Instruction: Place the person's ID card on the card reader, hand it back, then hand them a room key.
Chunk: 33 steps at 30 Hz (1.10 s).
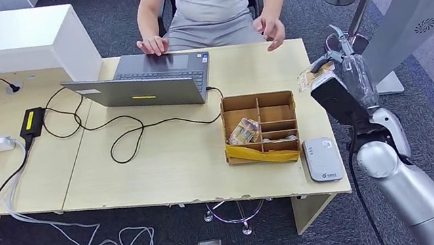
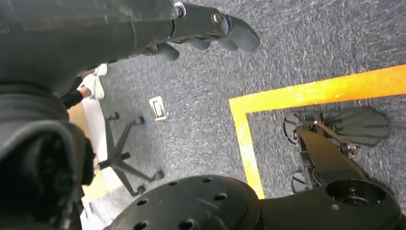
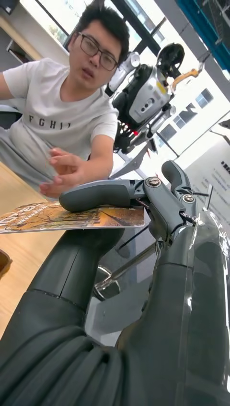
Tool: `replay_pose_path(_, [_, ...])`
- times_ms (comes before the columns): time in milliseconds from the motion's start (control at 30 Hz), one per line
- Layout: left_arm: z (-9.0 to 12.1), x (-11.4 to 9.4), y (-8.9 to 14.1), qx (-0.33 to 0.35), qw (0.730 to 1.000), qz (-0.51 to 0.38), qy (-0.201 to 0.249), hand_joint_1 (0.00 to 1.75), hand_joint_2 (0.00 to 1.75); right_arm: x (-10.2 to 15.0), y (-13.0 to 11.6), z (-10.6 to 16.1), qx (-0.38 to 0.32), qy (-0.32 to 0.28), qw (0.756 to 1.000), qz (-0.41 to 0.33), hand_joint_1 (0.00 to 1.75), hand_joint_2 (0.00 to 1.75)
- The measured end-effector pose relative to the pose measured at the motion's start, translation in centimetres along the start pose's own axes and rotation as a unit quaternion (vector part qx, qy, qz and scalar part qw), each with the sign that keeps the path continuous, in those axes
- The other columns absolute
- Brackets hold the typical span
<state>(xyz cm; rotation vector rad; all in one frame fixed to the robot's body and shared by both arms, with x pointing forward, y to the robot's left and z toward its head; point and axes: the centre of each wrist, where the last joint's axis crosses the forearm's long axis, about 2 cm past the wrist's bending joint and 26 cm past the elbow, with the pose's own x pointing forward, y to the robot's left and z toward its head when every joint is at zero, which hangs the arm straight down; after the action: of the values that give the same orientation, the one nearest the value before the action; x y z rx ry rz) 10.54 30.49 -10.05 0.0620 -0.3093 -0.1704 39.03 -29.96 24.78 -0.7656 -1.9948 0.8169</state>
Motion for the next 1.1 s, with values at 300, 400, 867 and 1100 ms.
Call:
replay_pose_path(300, [0.0, 0.1, 0.0, 0.002, 1.0, -0.014, -0.002, 0.0, 0.0, 2.2, 4.7, -1.1, 0.035, -0.021, 0.999, 0.004, 1.75, 1.75])
replay_pose_path(400, [0.0, 0.2, 0.0, 0.003, 1.0, -0.014, -0.003, 0.0, 0.0, 2.8, 6.3, -1.3, 0.056, -0.014, 0.998, -0.02, 1.75, 1.75])
replay_pose_path(867, [0.0, 0.1, -0.1, 0.001, 1.0, -0.024, -0.003, 0.0, 0.0, 3.8, 8.6, -1.9, 0.088, 0.006, 0.996, -0.02, 1.75, 1.75])
replay_pose_path(1100, [0.0, 0.1, -0.1, 0.0, 0.999, -0.036, -0.004, 0.0, 0.0, 3.5, 8.9, -2.2, 0.096, 0.01, 0.995, -0.004, 1.75, 1.75])
